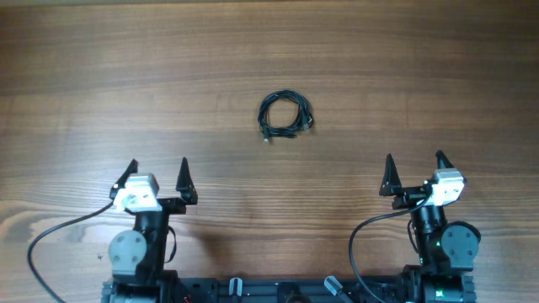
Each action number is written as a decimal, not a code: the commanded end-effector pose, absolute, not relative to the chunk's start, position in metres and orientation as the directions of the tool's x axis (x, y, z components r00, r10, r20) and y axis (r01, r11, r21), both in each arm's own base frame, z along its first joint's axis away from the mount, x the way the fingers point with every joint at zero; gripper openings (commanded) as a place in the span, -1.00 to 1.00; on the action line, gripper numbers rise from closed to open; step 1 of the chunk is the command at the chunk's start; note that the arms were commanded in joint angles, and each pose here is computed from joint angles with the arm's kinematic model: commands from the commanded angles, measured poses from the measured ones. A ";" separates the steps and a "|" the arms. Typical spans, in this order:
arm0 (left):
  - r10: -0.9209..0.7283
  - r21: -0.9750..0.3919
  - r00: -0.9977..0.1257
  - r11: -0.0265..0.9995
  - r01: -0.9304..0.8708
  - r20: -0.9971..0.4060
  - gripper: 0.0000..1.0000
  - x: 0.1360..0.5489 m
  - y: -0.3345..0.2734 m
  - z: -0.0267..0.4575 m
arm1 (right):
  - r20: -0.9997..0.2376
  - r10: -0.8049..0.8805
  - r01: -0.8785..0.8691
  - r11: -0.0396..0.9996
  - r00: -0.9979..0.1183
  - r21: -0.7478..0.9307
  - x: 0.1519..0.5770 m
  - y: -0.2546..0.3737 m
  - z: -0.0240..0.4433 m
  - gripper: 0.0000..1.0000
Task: Untangle cables
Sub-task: 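Raise the left arm and move the left gripper forward beside the cables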
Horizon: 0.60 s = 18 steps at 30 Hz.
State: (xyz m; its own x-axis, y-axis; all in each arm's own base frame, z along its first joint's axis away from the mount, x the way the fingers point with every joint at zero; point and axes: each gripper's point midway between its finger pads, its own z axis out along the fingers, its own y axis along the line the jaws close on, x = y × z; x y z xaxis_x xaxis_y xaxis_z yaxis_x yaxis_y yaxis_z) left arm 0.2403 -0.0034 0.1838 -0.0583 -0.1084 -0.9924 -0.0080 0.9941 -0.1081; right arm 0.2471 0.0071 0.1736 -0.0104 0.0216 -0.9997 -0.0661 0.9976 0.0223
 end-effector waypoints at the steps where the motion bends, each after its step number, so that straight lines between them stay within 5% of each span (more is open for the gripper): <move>1: -0.128 -0.128 -0.009 0.992 0.012 -0.992 1.00 0.228 -0.005 0.225 | -1.000 0.027 -0.047 0.999 0.000 0.027 0.247 0.003 0.175 0.99; 10: -0.156 -0.156 -0.005 0.988 0.012 -0.988 1.00 0.204 -0.004 0.280 | -1.000 0.028 -0.047 0.999 0.000 0.028 0.247 0.003 0.175 0.99; 18: -0.147 -0.147 -0.145 0.989 -0.008 -0.979 1.00 0.211 -0.004 0.311 | -1.000 0.027 -0.047 0.999 0.000 0.027 0.247 0.003 0.175 0.99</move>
